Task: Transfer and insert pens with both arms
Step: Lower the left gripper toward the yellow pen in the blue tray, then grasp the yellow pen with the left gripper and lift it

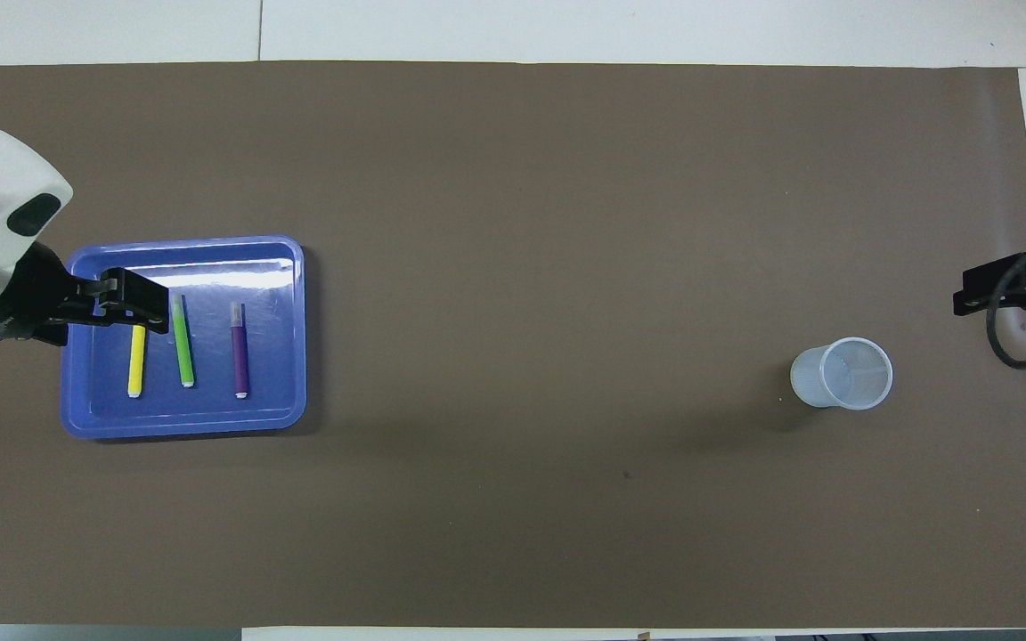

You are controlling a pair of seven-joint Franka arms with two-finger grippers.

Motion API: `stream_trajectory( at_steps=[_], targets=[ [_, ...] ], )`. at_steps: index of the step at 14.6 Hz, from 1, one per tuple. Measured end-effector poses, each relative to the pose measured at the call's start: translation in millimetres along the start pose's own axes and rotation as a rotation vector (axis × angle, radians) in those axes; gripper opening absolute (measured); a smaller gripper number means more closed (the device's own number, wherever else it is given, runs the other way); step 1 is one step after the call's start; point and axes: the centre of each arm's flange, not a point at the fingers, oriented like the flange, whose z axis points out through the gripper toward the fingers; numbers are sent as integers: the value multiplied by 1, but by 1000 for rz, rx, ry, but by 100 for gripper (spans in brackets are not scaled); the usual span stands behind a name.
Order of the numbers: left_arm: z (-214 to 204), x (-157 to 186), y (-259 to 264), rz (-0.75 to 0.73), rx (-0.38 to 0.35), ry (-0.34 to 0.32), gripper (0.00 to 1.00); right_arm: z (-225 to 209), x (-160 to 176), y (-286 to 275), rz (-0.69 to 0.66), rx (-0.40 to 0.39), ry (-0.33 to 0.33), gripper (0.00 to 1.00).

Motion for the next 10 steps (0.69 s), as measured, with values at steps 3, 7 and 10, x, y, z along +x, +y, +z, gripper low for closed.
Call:
stream_trajectory(
  at_steps=[3, 7, 10],
  targets=[
    [25, -9, -15, 20, -1, 3, 100, 0, 0, 0, 0, 0, 0, 100],
    [82, -7, -64, 53, -10, -15, 100, 0, 0, 0, 0, 0, 0, 100],
    [130, -5, -92, 42, -18, -6, 100, 0, 0, 0, 0, 0, 0, 100]
  ],
)
